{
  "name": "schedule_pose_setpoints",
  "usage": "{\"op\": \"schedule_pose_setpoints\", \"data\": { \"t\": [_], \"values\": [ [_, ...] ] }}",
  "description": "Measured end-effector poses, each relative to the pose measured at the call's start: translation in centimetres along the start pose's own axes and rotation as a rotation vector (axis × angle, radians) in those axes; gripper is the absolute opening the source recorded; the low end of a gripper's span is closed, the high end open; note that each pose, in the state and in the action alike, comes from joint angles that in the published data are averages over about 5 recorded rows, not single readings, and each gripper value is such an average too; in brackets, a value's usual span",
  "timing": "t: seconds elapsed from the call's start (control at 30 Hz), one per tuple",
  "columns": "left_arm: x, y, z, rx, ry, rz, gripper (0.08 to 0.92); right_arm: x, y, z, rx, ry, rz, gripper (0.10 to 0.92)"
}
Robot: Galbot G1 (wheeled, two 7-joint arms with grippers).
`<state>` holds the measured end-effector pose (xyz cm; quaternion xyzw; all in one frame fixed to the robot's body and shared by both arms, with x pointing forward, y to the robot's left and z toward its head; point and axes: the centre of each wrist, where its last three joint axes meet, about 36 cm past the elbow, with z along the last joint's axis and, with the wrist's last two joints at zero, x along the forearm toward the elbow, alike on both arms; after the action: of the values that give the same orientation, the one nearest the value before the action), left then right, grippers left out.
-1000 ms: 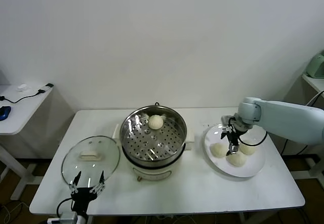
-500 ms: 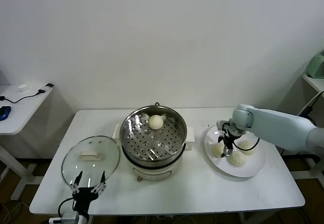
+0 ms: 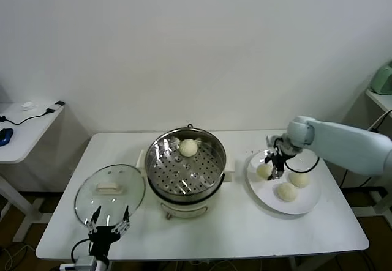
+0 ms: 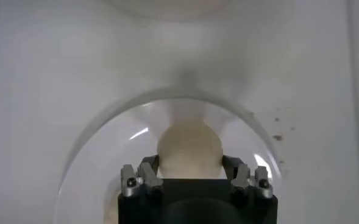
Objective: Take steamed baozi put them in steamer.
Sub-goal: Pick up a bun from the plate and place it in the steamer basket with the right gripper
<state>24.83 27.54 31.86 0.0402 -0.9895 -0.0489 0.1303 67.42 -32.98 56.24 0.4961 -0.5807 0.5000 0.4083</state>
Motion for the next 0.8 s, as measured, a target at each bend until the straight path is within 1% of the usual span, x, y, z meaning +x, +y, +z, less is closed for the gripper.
{"op": "schedule_pose_setpoints", "data": {
  "t": [0.2, 0.3, 0.4, 0.5, 0.6, 0.8],
  "values": [
    [0.1, 0.1, -0.3, -0.006, -0.006, 0.003, 0.823, 7.7, -2.2, -3.2, 0.023, -0.071, 0.061, 0.687],
    [0.1, 0.0, -0.5, -0.009, -0.01, 0.006, 0.823, 11.0, -2.6, -6.2, 0.045, -0.124, 0.085, 0.687],
    [0.1, -0.1, -0.7, -0.01, -0.014, 0.011, 0.823, 13.0, -2.4, -9.9, 0.075, -0.178, 0.091, 0.687],
    [0.0, -0.2, -1.0, -0.01, -0.017, 0.015, 0.823, 13.8, -1.8, -14.1, 0.109, -0.226, 0.082, 0.687],
    [0.0, -0.2, -1.1, -0.011, -0.02, 0.016, 0.823, 13.7, -1.0, -18.2, 0.138, -0.256, 0.067, 0.687],
    [-0.3, 0.0, -1.1, -0.013, -0.023, 0.015, 0.823, 10.6, 0.6, -24.3, 0.163, -0.264, 0.036, 0.687]
  ]
}}
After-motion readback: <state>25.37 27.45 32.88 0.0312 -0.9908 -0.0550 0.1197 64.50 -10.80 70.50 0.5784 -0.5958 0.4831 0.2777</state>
